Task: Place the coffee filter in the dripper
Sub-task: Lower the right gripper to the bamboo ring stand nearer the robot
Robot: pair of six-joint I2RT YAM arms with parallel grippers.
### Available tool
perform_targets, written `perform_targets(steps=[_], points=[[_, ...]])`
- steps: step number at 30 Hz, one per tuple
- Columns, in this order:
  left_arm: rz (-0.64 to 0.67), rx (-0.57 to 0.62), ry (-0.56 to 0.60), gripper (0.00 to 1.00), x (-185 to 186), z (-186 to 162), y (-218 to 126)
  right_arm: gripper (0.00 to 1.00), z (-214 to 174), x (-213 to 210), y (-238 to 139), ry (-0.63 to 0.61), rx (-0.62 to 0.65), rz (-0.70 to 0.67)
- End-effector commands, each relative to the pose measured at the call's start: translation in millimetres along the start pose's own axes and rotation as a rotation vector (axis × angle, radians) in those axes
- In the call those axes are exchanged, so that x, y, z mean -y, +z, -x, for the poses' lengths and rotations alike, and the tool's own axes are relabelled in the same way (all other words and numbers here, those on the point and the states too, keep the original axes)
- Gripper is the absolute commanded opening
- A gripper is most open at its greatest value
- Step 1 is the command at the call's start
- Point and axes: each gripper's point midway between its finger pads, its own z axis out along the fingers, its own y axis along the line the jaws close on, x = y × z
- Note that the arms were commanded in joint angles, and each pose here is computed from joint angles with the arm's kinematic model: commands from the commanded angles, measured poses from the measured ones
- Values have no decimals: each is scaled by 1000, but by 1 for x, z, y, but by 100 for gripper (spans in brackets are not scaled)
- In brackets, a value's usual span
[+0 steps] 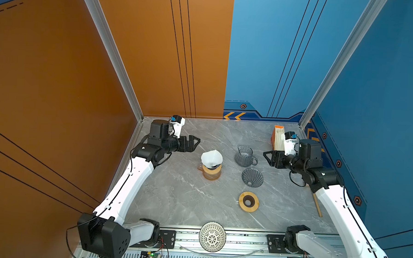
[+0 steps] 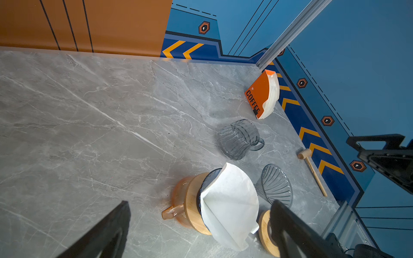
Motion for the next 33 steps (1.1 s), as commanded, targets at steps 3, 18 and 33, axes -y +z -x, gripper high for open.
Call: perform_targets(steps=[3, 18, 33], points=[[-43, -16, 32, 98, 9, -9, 1, 67, -82, 17, -17, 282, -277, -113], [-55, -17, 8, 98, 11, -30, -2, 59, -196, 19, 3, 548, -498, -85], [-50, -62, 1, 98, 8, -36, 9, 54, -240, 25, 52, 672, -396, -47]])
